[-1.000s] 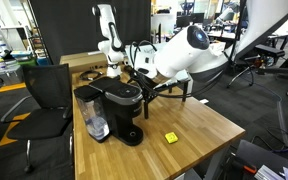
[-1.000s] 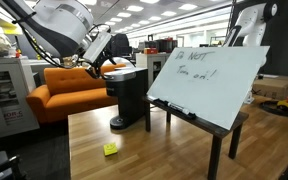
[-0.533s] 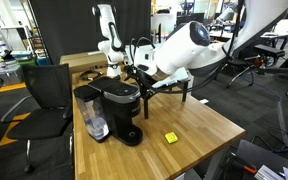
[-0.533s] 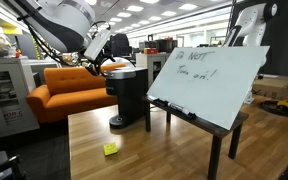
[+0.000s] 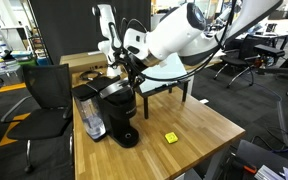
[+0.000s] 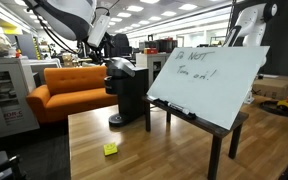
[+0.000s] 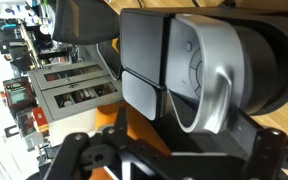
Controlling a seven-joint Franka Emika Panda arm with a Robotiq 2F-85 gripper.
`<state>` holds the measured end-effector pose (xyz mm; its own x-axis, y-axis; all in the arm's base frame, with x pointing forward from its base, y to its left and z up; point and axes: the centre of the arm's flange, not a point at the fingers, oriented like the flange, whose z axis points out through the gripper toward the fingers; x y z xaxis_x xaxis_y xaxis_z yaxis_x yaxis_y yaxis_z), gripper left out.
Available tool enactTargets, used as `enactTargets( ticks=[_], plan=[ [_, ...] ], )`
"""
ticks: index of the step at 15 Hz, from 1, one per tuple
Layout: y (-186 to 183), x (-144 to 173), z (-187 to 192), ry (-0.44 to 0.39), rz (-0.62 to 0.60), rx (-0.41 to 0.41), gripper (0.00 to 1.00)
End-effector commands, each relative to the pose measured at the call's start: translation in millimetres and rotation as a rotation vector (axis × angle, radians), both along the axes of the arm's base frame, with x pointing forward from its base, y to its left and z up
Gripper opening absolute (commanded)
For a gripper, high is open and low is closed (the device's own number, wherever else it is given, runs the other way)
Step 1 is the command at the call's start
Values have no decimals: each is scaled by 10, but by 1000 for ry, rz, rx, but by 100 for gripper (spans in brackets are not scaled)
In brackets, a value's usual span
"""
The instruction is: Open the coffee machine chamber
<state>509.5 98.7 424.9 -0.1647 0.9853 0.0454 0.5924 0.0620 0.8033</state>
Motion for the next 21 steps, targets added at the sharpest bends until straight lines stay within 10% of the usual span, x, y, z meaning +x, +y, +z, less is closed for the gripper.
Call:
enactTargets(
  ticks=[1,15,21],
  plan=[
    [-39,102,-301,-52,35,12,100],
    [-54,372,-44,-135,29,26,100],
    [165,127,193,-94,-181,176,100]
  ],
)
